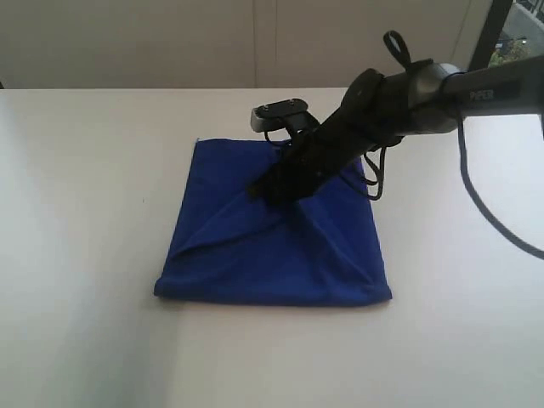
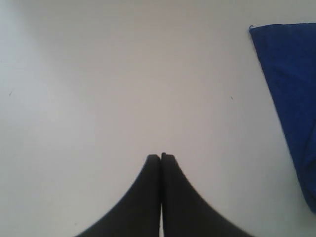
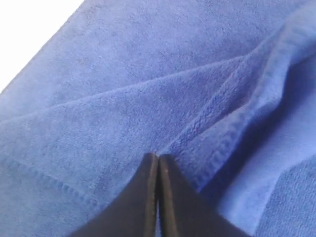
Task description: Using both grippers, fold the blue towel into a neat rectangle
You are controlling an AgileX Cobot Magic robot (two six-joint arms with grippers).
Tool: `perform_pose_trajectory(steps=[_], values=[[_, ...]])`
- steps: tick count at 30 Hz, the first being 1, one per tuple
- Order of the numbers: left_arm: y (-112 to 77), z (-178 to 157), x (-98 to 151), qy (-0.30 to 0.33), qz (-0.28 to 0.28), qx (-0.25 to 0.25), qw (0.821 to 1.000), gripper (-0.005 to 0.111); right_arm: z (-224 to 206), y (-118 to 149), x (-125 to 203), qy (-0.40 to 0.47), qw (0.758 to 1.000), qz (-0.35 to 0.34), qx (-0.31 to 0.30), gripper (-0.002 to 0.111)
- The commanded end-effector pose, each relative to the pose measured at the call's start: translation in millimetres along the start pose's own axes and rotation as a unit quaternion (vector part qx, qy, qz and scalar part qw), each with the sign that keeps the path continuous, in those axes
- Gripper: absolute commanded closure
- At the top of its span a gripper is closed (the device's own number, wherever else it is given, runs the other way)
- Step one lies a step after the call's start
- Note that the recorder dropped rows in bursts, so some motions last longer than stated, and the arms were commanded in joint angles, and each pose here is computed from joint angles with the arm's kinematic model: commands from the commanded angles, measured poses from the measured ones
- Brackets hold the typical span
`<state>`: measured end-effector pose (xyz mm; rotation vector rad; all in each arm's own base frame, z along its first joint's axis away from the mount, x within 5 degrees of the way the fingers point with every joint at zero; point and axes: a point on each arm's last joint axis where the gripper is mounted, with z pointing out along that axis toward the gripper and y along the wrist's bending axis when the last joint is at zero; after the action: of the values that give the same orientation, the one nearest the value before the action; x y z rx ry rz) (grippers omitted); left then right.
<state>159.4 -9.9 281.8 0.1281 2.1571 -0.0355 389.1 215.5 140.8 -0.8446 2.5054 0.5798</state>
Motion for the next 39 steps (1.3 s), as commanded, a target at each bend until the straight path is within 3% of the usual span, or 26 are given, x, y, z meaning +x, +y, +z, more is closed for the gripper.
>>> perform_pose_trajectory(steps=[1,9,14,20,31,39], values=[[-0.5,-1,2,0.001,-0.01,0.002,1.0,0.107,1,-2,0,0.0,1.0,-0.009,0.004,0.108],[-0.5,-1,2,0.001,-0.01,0.002,1.0,0.107,-65,-8,-17,-0.038,0.999,-0.014,0.007,0.108],[-0.5,-1,2,0.001,-0.01,0.002,1.0,0.107,-97,-32,-10,-0.059,0.997,0.01,0.039,0.108],[-0.5,-1,2,0.001,-0.01,0.002,1.0,0.107,-108,-73,10,-0.077,0.991,0.068,0.084,0.108],[-0.5,-1,2,0.001,-0.01,0.002,1.0,0.107,-107,-83,15,-0.07,0.991,0.079,0.087,0.108],[0.1,-1,-1,-0.018,-0.01,-0.001,1.0,0.107,-131,-120,38,-0.055,0.984,0.146,0.084,0.108]])
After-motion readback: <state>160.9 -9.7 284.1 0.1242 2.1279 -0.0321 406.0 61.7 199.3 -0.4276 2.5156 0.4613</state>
